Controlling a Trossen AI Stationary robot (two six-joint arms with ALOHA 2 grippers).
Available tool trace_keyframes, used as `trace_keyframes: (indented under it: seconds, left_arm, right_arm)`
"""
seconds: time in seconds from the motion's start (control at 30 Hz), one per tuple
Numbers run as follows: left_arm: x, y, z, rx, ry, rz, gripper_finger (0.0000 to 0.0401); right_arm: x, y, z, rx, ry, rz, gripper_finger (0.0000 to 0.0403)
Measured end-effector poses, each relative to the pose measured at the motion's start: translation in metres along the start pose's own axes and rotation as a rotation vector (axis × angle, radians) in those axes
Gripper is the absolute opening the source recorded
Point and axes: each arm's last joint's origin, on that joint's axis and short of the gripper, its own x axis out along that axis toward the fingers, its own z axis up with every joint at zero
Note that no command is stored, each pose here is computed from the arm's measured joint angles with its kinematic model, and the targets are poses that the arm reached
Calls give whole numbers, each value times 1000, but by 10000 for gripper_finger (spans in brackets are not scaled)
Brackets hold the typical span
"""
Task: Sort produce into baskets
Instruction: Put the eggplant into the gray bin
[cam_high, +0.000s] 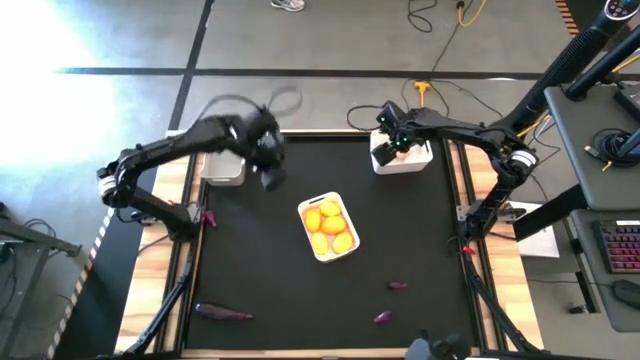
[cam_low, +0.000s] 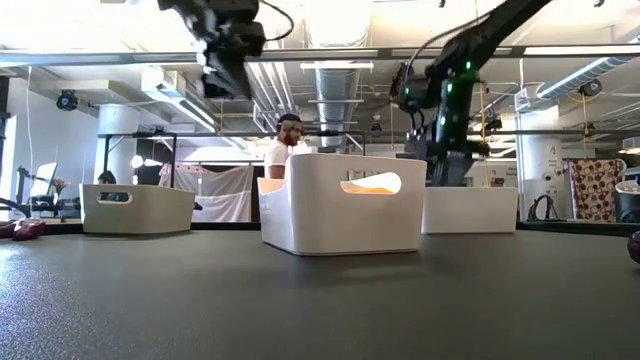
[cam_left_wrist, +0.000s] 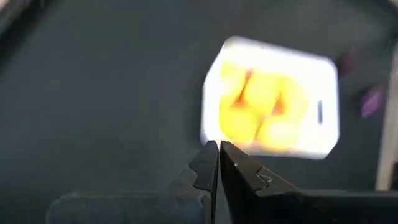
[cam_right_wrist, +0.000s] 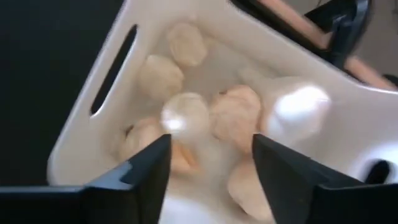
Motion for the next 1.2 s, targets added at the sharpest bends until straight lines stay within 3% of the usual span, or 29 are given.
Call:
trace_keyframes:
  seconds: [0.13, 0.23, 0.3, 0.47, 0.6, 0.7, 0.8, 0.87, 1.03, 1.2]
  left_arm:
    - [-9, -37, -27, 47, 86, 222, 1]
    - [-21, -57, -42, 48, 43, 365, 1]
    - [-30, -67, -51, -12, -14, 434, 1]
    - [-45, -83, -76, -176, -11, 461, 16]
    - [-47, -91, -98, -234, 75, 510, 56]
    - [-36, -91, -111, -285, 107, 552, 95]
    - [-16, -82, -124, -471, 104, 613, 135]
    - [0, -76, -132, -536, 121, 621, 156]
    - [36, -58, -158, -592, 190, 667, 189]
    - [52, -39, -178, -627, 318, 698, 196]
  right_arm:
    - [-37, 0, 3, -22, -73, 18, 258]
    - [-69, 3, 7, -20, -230, 62, 273]
    - [-87, 6, 8, -9, -334, 96, 277]
    - [-122, 19, 0, -4, -500, 182, 272]
    - [-136, 44, -15, -58, -510, 256, 261]
    - [-142, 69, -31, -149, -500, 308, 254]
    - [-143, 93, -46, -219, -487, 338, 248]
    - [-143, 108, -56, -222, -478, 340, 245]
    - [-148, 134, -76, -243, -500, 323, 239]
    - [-149, 143, -82, -191, -524, 307, 235]
